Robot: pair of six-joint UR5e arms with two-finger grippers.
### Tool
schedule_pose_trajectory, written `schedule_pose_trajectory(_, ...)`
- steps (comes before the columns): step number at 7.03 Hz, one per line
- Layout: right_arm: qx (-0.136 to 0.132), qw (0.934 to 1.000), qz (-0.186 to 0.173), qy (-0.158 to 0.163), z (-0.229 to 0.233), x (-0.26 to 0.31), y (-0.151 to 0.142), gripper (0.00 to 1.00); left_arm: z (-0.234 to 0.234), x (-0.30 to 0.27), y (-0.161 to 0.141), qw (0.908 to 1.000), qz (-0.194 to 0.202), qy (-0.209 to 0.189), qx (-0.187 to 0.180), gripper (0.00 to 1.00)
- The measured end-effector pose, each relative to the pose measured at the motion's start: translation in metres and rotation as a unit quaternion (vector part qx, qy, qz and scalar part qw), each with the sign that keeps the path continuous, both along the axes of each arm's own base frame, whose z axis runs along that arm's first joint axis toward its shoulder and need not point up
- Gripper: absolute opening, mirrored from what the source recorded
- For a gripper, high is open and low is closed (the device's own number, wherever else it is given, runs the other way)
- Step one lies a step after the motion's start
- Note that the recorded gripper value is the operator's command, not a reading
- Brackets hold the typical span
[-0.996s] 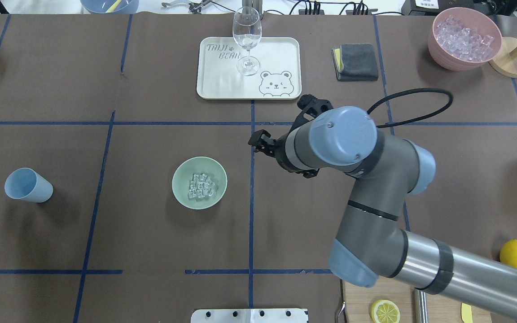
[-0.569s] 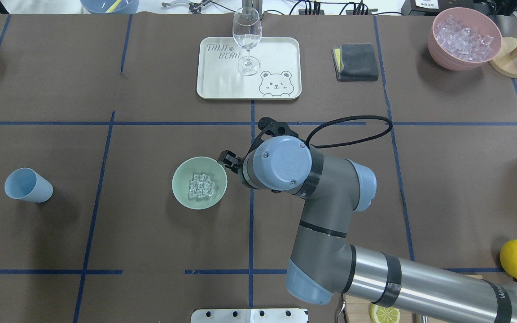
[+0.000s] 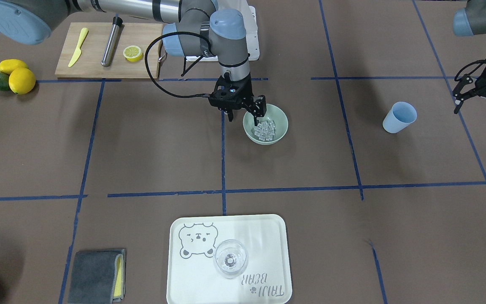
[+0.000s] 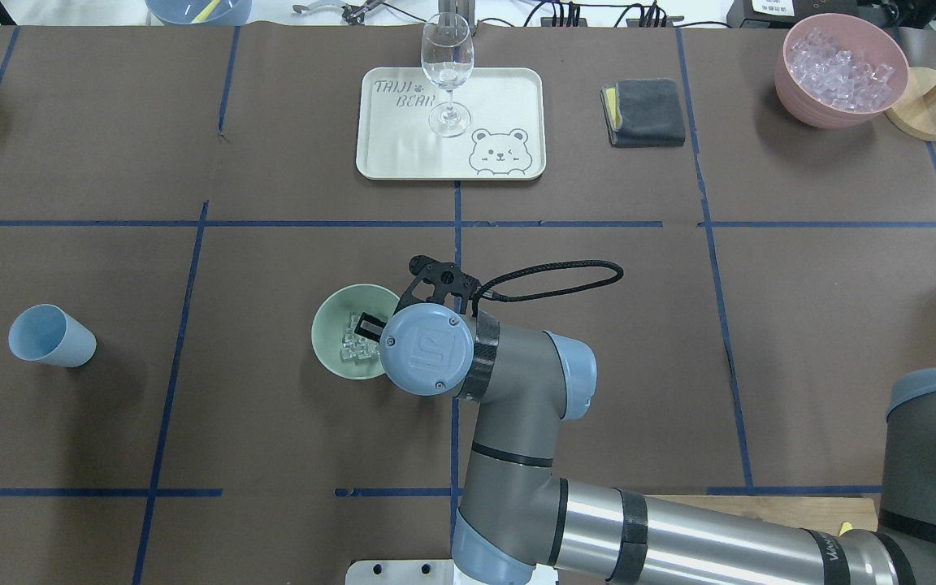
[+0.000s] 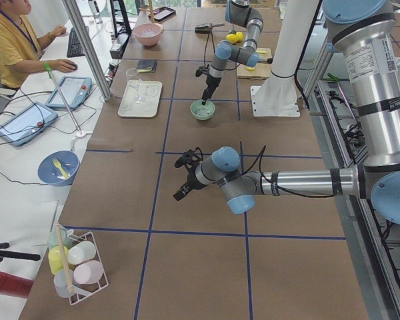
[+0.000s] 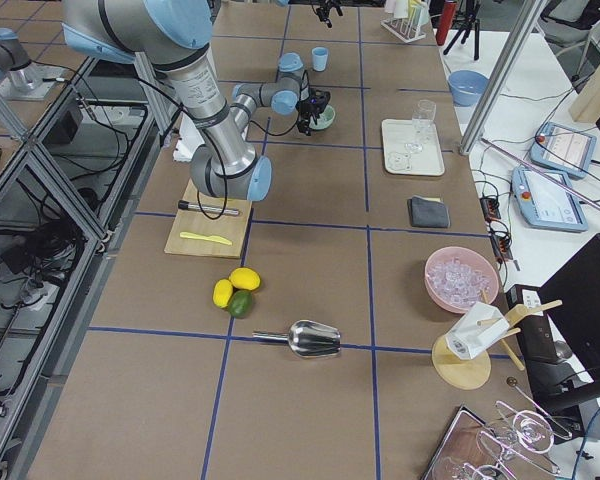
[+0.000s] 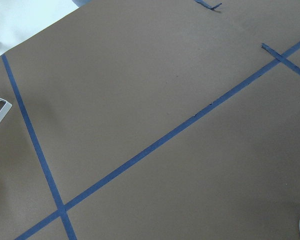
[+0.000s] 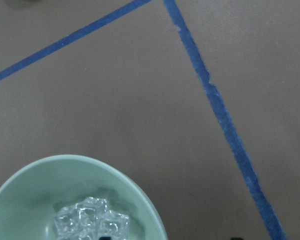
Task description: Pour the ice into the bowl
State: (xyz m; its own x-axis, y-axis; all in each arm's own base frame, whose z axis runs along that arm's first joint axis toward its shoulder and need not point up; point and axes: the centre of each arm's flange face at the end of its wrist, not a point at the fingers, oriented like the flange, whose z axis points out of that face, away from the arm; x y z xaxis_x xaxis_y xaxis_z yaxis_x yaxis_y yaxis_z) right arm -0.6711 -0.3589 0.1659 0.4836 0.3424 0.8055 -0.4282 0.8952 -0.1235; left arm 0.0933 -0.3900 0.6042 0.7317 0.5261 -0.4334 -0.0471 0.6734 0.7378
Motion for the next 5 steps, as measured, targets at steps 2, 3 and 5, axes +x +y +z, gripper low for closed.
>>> schedule_pose_trajectory(2, 0.025, 0.9995, -0.018, 0.003, -0.001, -0.002, -0.001, 0.00, 0.000, 0.000, 0.000, 1.0000, 0.000, 0.001, 0.001, 1.00)
schedule_pose_trajectory(3, 0.031, 0.9993, -0.021, -0.001, -0.002, 0.000, -0.001, 0.00, 0.000, 0.000, 0.000, 1.0000, 0.000, 0.001, 0.001, 1.00)
schedule_pose_trajectory(5, 0.033, 0.9989, -0.024, -0.025, -0.010, 0.027, -0.009, 0.00, 0.001, 0.000, 0.000, 1.0000, 0.000, 0.000, 0.001, 1.00)
